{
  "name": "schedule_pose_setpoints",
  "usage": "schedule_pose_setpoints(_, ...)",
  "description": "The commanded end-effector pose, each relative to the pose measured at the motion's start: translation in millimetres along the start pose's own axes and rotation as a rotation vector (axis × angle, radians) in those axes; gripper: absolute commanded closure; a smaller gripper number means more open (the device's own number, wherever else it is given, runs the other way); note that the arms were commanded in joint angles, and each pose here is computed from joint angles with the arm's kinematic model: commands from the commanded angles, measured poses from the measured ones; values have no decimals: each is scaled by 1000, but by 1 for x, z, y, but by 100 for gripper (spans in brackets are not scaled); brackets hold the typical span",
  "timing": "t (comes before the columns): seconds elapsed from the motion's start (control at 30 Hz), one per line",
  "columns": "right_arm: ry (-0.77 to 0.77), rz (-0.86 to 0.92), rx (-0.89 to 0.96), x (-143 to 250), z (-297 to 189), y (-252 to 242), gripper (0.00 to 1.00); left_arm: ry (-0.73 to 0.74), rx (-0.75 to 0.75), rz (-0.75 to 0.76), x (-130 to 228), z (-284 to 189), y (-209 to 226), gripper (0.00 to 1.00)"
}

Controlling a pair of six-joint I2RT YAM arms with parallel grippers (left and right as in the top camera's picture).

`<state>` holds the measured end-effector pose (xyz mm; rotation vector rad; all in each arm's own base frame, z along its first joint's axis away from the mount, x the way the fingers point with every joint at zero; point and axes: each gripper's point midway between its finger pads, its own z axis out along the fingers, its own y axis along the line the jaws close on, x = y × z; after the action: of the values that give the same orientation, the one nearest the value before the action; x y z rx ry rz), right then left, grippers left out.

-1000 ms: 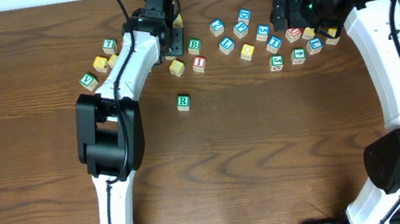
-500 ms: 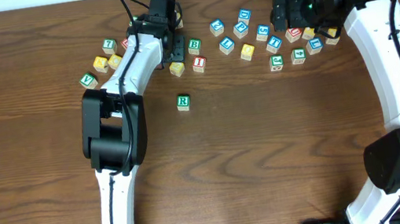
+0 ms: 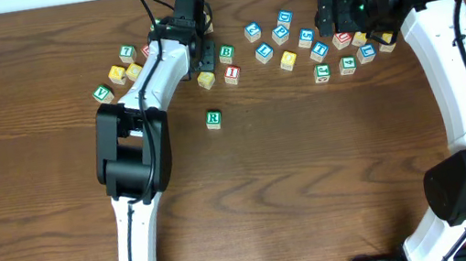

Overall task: Spell out ROBOT
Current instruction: 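Lower the left gripper onto the yellow O block and close, then carry the yellow O block toward the green R block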

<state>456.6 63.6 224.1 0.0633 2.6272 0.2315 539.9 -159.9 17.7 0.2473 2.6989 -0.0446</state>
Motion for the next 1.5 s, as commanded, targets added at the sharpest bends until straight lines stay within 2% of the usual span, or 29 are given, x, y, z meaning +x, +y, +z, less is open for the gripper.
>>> schedule_pose_setpoints(0.0,-15,5,3,-4,-3,2,1,42,-8,17,15,18,-1,57)
schedule_pose_setpoints(0.2,-14,0,0,-4,-3,5,1,3,-4,15,5,14,-2,59)
schedule_pose_setpoints(0.37,-13,-2,-1,-4,-3,6,1,-25,-1,12,-6,3,-3,68)
schedule_pose_setpoints(0.63,-13,-2,-1,-4,-3,6,1,-67,3,10,-20,-18,-3,69)
schedule_pose_setpoints(0.87,-10,-2,-1,-3,-3,6,1,-106,8,2,-32,-52,-2,69)
schedule_pose_setpoints(1.03,-10,-2,0,-3,-3,6,1,-117,12,-44,-34,-98,0,69)
schedule_pose_setpoints(1.27,-10,-2,-1,-3,-3,6,1,-51,15,-120,-11,-151,-4,69)
schedule_pose_setpoints(1.47,-10,-2,-1,-3,-3,6,1,168,0,-49,51,-153,-35,69)
